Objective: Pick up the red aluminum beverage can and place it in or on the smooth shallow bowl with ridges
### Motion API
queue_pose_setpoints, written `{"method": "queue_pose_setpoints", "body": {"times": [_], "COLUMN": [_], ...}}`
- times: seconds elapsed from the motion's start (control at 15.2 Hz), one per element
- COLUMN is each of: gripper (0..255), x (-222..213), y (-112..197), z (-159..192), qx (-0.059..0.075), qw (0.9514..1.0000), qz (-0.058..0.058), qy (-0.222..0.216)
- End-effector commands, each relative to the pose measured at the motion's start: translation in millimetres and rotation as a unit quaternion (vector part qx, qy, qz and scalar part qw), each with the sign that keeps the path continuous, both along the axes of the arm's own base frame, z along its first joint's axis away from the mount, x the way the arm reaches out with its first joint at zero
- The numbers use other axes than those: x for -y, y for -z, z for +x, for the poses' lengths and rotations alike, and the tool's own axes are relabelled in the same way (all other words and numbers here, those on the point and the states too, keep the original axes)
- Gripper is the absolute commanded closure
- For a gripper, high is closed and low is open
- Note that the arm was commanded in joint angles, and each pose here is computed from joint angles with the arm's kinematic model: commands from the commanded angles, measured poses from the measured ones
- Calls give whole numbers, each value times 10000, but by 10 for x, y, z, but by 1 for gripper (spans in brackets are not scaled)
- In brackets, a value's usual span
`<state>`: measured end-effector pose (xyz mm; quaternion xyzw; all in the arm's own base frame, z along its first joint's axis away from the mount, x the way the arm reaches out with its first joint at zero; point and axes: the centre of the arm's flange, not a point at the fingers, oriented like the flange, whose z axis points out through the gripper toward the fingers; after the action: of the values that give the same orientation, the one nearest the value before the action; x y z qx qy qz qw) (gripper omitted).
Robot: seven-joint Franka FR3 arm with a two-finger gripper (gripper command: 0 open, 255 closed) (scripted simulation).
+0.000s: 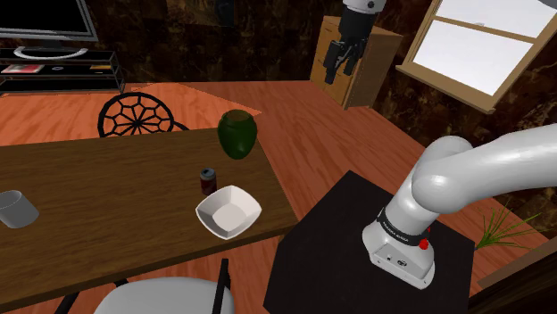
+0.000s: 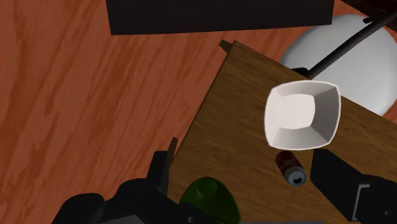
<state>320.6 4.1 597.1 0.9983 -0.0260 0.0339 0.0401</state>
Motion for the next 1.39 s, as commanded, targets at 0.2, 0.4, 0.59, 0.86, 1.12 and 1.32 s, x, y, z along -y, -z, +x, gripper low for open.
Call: {"method": "queue_pose_setpoints", "body": {"times": [0.2,0.4,0.59,0.86,1.12,1.32], "gripper": [0,0,0,0,0,0], "x": [-126,-253,-384,-561,-742,-881], "y": [289,578,868,1255,1643,1935], "z": [241,480,717,1031,1341,1572], "qx": [-23,-46,-69,-99,-130,-153], "qw": [10000,10000,9999,9999,9998,9997], "qz": [25,49,74,107,140,165], "qy": [-19,-37,-56,-81,-105,-124]}}
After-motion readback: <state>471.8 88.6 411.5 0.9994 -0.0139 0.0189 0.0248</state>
